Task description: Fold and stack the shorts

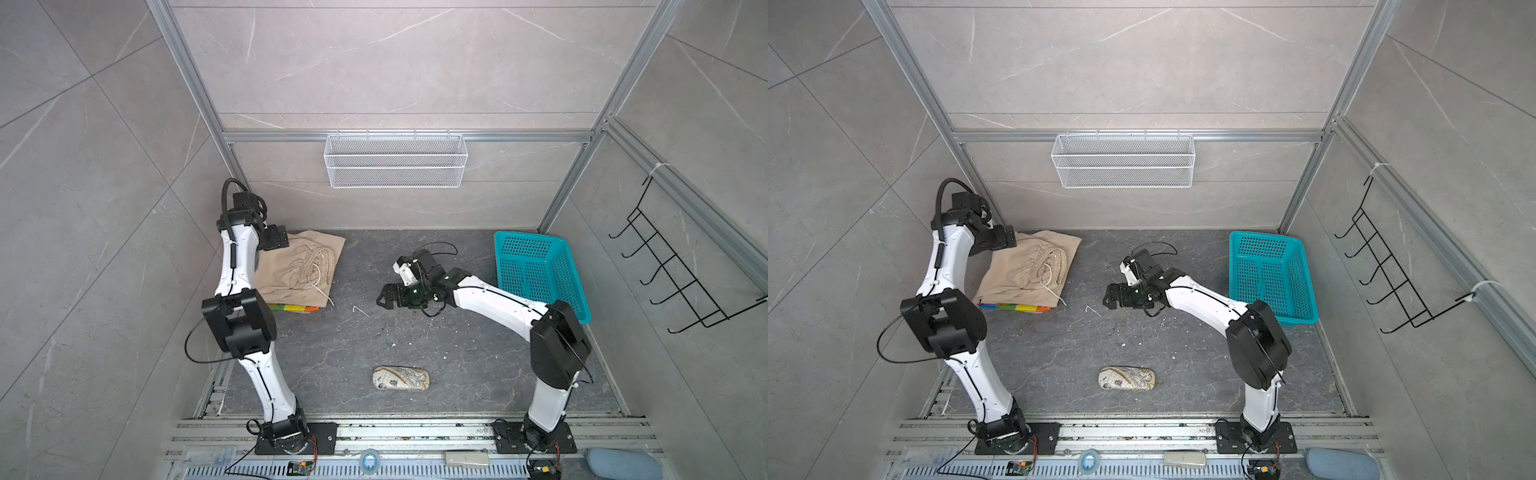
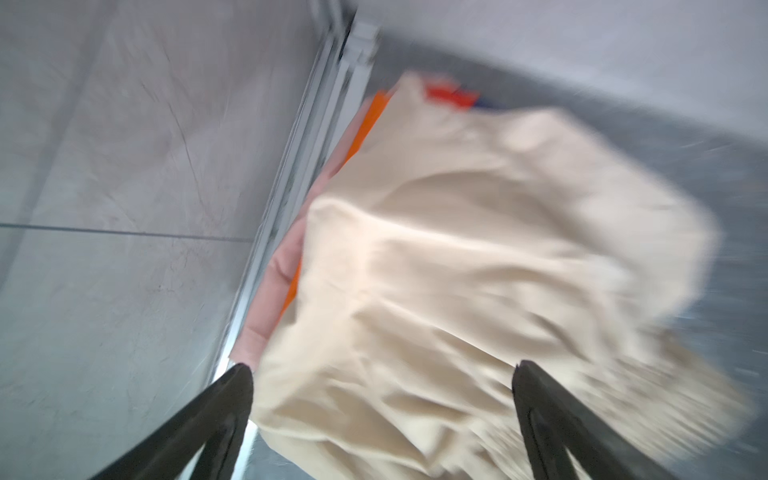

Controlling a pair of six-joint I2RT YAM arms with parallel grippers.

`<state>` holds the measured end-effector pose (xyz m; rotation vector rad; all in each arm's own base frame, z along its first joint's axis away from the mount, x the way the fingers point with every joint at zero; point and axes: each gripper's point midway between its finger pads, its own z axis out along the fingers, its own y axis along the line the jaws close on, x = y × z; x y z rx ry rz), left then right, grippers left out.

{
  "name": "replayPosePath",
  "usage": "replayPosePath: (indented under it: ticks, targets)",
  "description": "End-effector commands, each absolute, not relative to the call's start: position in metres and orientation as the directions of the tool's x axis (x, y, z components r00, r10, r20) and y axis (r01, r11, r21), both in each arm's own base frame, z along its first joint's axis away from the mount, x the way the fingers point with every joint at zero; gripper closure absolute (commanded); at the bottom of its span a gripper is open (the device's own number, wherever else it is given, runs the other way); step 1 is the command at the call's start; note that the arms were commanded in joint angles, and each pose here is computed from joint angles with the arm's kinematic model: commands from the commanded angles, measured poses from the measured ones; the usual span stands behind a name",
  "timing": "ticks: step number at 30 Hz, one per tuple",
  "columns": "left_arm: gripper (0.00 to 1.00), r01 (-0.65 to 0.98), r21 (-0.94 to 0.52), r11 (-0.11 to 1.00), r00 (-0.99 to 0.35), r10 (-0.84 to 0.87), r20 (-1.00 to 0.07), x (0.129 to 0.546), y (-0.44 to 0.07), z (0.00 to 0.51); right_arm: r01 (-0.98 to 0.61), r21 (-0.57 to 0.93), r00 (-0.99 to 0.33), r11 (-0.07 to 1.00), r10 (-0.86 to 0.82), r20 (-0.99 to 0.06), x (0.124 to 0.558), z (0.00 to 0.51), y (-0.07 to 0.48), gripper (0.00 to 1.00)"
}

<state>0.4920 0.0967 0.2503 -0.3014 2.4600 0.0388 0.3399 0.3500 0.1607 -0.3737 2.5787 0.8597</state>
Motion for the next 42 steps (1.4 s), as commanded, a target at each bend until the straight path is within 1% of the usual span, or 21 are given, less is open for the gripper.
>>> replayPosePath:
  ticks: [1,4,7,8,10,11,14,16,18,19,21,23,27,29,33,36,38,42]
  targets:
    - [0.00,-0.076,-0.145,0.986,-0.643,-0.160,-0.749,0.480,0.042,0.308,-0.344,0.323,-0.818,0.882,-0.112,-0.564,0.363,0.193,0.293,0.01]
    - [0.00,-0.004,-0.097,0.995,-0.548,-0.084,-0.832,0.458,0.013,0.323,-0.231,0.147,-0.751,0.962,-0.080,-0.656,0.379,0.213,0.234,0.01]
    - [0.00,-0.003,-0.077,0.997,-0.473,-0.069,-0.878,0.437,0.004,0.324,-0.084,0.055,-0.686,0.995,-0.018,-0.727,0.389,0.233,0.174,0.01]
    - [0.00,-0.014,-0.080,0.997,-0.453,-0.078,-0.888,0.431,0.004,0.322,-0.040,0.036,-0.673,0.999,0.000,-0.740,0.390,0.237,0.156,0.01]
    - [0.00,-0.036,-0.102,0.994,-0.428,-0.107,-0.897,0.419,0.004,0.313,0.102,-0.024,-0.644,0.995,0.048,-0.764,0.391,0.244,0.110,0.01]
    - [0.00,-0.049,-0.109,0.993,-0.416,-0.120,-0.902,0.412,0.005,0.307,0.174,-0.054,-0.628,0.983,0.068,-0.775,0.388,0.245,0.088,0.01]
    - [0.00,-0.080,-0.133,0.988,-0.395,-0.154,-0.906,0.395,0.008,0.283,0.320,-0.103,-0.582,0.942,0.110,-0.806,0.379,0.244,0.038,0.01]
    - [0.00,-0.094,-0.154,0.984,-0.409,-0.179,-0.895,0.386,0.007,0.268,0.366,-0.104,-0.601,0.925,0.149,-0.785,0.375,0.232,0.013,0.01]
    - [0.00,-0.082,-0.174,0.981,-0.431,-0.192,-0.881,0.382,0.002,0.256,0.380,-0.098,-0.646,0.920,0.187,-0.740,0.375,0.215,-0.001,0.01]
    - [0.00,-0.074,-0.182,0.980,-0.441,-0.196,-0.876,0.380,-0.003,0.251,0.378,-0.095,-0.674,0.921,0.203,-0.710,0.376,0.204,-0.005,0.00]
    - [0.00,-0.049,-0.183,0.982,-0.447,-0.185,-0.875,0.379,-0.014,0.248,0.365,-0.040,-0.730,0.930,0.259,-0.632,0.381,0.179,-0.005,0.01]
    - [0.00,-0.005,-0.186,0.982,-0.456,-0.168,-0.874,0.381,-0.031,0.248,0.336,0.032,-0.775,0.941,0.295,-0.559,0.390,0.156,0.004,0.08]
    - [0.00,0.070,-0.181,0.981,-0.481,-0.125,-0.868,0.381,-0.060,0.245,0.279,0.105,-0.824,0.955,0.294,-0.484,0.407,0.125,0.025,0.16]
    - [0.00,0.101,-0.176,0.979,-0.487,-0.106,-0.867,0.380,-0.072,0.244,0.265,0.126,-0.846,0.956,0.293,-0.446,0.412,0.110,0.032,0.21]
    - [0.00,0.141,-0.159,0.977,-0.490,-0.071,-0.869,0.379,-0.089,0.241,0.266,0.119,-0.862,0.957,0.291,-0.414,0.415,0.091,0.034,0.31]
    - [0.00,0.163,-0.163,0.973,-0.504,-0.059,-0.862,0.380,-0.099,0.238,0.257,0.125,-0.871,0.958,0.286,-0.400,0.412,0.084,0.037,0.45]
    - [0.00,0.174,-0.167,0.970,-0.521,-0.054,-0.852,0.381,-0.103,0.236,0.252,0.137,-0.871,0.958,0.286,-0.399,0.411,0.082,0.041,0.57]
    - [0.00,0.171,-0.172,0.970,-0.528,-0.057,-0.847,0.381,-0.105,0.234,0.218,0.184,-0.879,0.959,0.274,-0.389,0.408,0.080,0.066,0.77]
